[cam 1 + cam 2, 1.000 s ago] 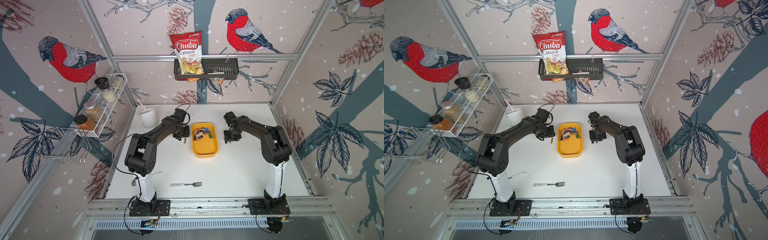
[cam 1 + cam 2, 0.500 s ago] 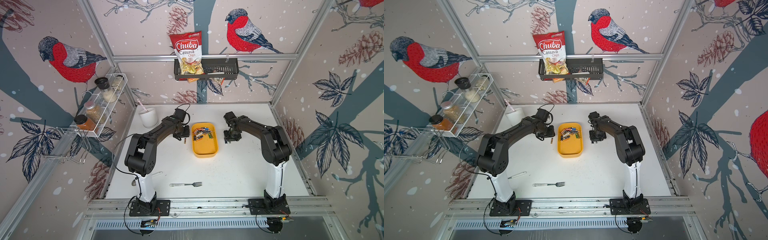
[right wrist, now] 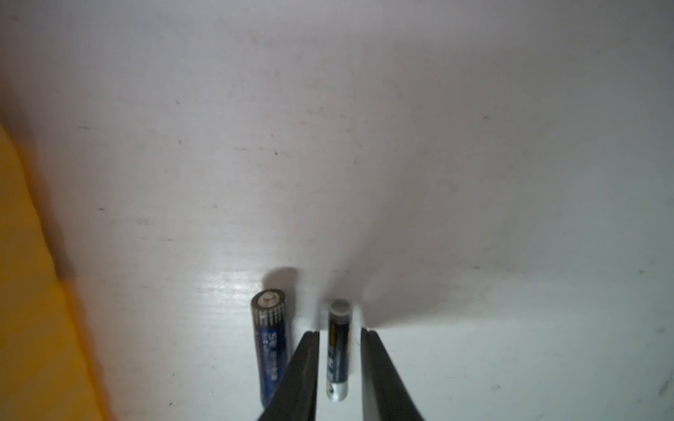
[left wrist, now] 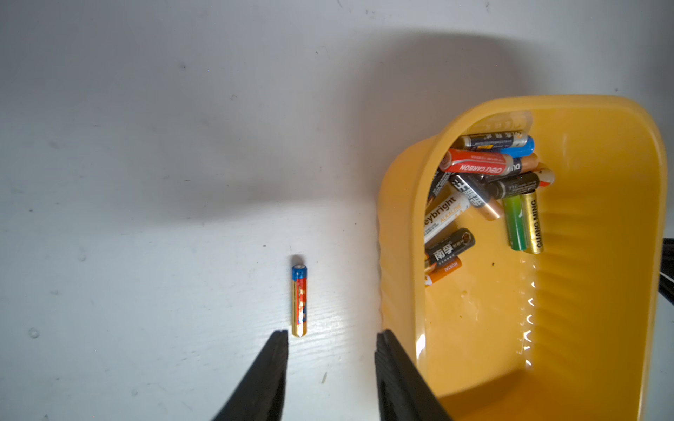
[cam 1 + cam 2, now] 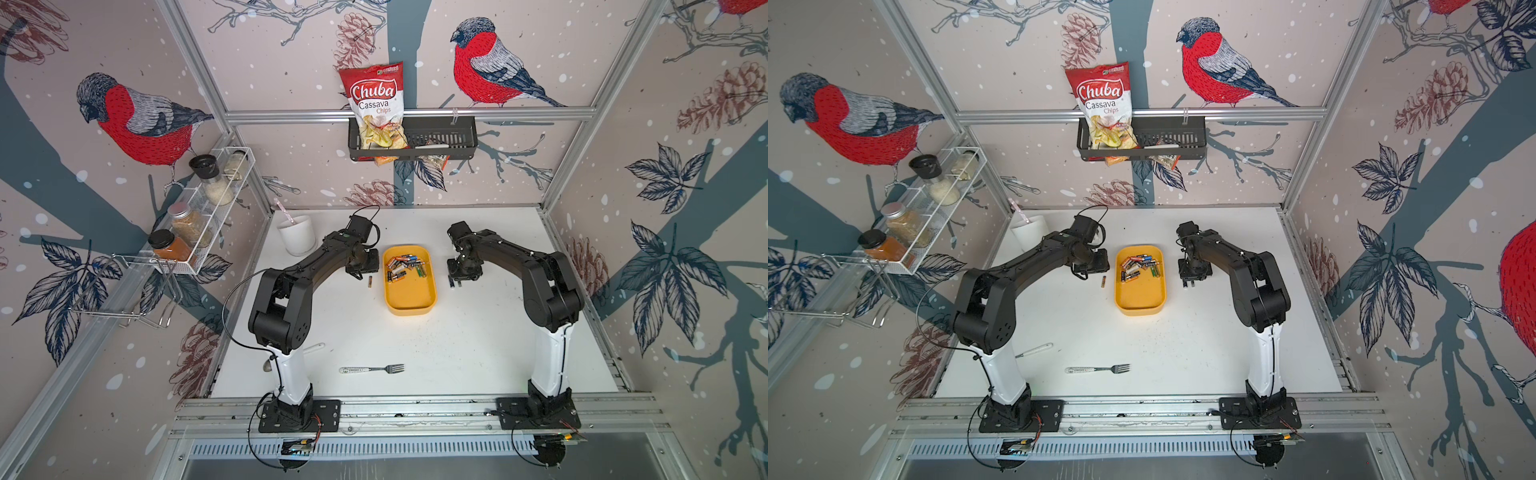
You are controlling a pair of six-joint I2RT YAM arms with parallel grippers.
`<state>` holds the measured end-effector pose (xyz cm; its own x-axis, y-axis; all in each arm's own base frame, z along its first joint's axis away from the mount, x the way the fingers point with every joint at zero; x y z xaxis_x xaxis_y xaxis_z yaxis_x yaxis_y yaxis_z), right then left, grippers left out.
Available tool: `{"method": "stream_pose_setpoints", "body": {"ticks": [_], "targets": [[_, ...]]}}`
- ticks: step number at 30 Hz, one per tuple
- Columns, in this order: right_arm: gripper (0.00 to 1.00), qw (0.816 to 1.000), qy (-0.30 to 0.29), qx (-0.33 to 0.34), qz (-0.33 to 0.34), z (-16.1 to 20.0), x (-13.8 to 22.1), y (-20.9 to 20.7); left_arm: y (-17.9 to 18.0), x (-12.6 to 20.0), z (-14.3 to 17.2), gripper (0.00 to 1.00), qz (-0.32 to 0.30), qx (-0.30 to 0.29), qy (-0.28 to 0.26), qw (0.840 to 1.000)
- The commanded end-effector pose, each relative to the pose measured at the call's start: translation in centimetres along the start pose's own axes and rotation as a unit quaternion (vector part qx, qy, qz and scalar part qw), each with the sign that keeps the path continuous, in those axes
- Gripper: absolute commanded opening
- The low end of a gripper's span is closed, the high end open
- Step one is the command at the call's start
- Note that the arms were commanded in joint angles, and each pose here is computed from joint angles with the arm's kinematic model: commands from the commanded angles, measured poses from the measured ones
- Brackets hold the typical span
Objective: Take the batteries out of the storage box
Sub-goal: Place the battery at the center of the board, then pick up the battery from the storage box.
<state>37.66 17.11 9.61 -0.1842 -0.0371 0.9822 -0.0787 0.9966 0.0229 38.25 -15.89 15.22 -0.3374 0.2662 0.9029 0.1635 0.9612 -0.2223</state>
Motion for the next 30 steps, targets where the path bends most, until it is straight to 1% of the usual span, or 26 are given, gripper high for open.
{"method": "stream_pose_setpoints", "body": {"ticks": [1, 9, 18, 23, 30], "targets": [[0.27, 1.000, -0.007, 0.003, 0.002, -0.2, 1.0, 0.0, -0.3, 0.8, -0.2, 0.44, -0.004, -0.005, 0.000, 1.000], [0.27, 1.000, -0.022, 0.002, -0.004, -1.0, 2.7, 0.2, -1.8, 1.8, -1.6, 0.44, -0.002, -0.024, -0.009, 1.000], [0.27, 0.999, -0.038, -0.001, -0.014, -2.1, 4.1, 0.5, -5.3, 2.0, -2.9, 0.44, 0.008, -0.072, -0.012, 0.997], [0.27, 0.999, -0.042, -0.002, -0.016, -2.4, 4.4, 0.4, -7.1, 0.6, -2.8, 0.45, 0.017, -0.092, 0.001, 0.996], [0.28, 0.999, -0.040, -0.003, -0.017, -2.5, 4.5, 0.2, -8.3, -1.8, -2.2, 0.45, 0.019, -0.114, 0.024, 0.993]]}}
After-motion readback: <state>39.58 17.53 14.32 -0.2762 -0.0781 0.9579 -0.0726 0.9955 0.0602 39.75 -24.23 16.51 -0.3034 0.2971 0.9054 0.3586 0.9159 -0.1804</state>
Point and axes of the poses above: each gripper's point midway between its finger pads, its own x axis back along the fingers, its own y axis along the line the jaws close on, z = x × y, the point moved 7 cm from there along x, back along the fingers, and after that the axes turned 7 degrees about -x, right-handed, at the moved point
